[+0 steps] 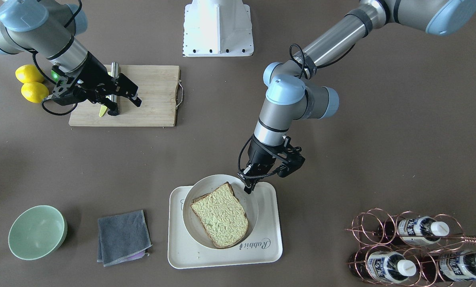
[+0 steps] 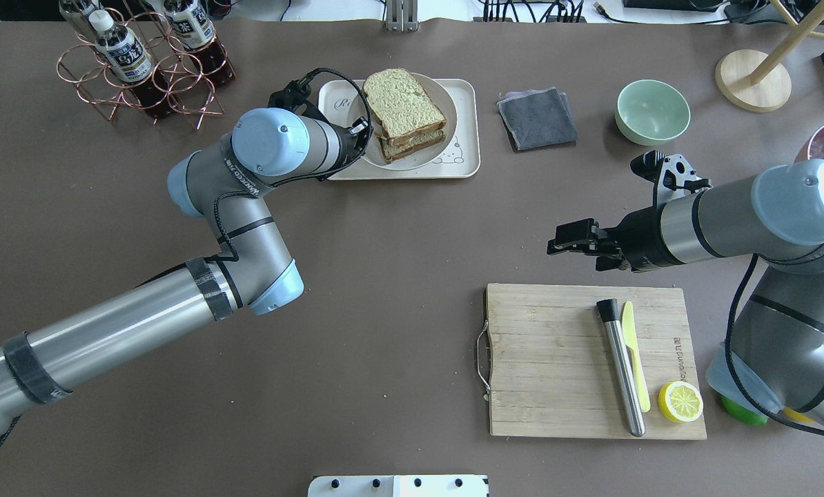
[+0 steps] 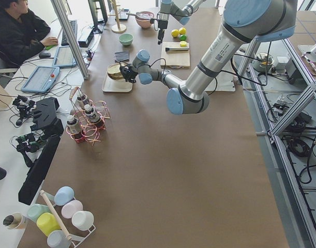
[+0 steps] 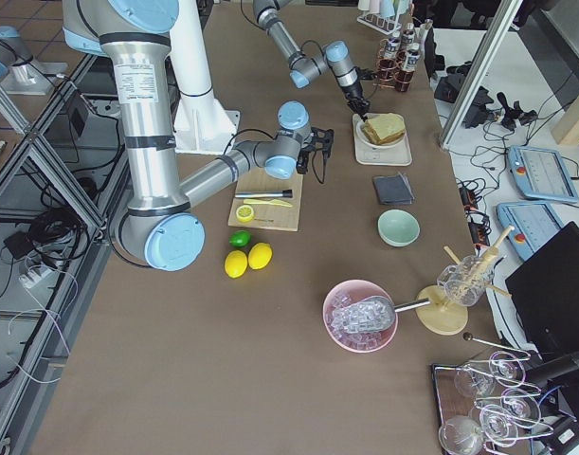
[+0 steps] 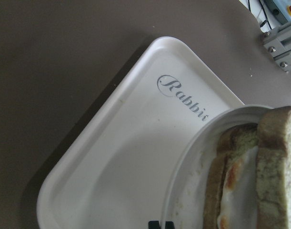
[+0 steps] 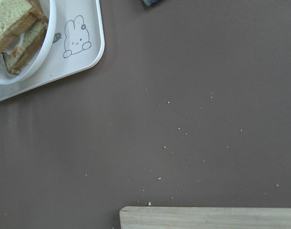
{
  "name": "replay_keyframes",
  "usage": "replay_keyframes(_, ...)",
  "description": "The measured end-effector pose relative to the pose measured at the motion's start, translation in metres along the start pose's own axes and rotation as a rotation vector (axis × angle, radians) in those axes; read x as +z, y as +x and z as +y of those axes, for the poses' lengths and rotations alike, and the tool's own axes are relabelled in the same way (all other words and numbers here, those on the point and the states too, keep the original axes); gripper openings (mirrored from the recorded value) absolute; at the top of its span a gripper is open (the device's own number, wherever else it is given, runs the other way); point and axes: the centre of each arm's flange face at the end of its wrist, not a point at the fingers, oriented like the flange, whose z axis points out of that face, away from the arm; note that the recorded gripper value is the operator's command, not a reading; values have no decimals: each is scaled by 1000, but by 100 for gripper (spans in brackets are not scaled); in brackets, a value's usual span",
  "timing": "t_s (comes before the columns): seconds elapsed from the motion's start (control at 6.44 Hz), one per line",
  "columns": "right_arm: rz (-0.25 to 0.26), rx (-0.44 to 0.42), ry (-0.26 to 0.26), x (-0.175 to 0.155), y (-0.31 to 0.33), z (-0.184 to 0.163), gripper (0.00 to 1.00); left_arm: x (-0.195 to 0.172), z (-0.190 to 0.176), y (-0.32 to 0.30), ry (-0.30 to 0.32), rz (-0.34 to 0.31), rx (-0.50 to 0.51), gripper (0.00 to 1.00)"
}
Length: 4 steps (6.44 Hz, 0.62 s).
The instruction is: Make sandwich and place on tray
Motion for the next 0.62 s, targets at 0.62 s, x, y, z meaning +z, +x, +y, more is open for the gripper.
replay_keyframes(0.62, -3, -9, 6, -2, -1, -3, 99, 2, -4, 0, 1, 4, 14, 73)
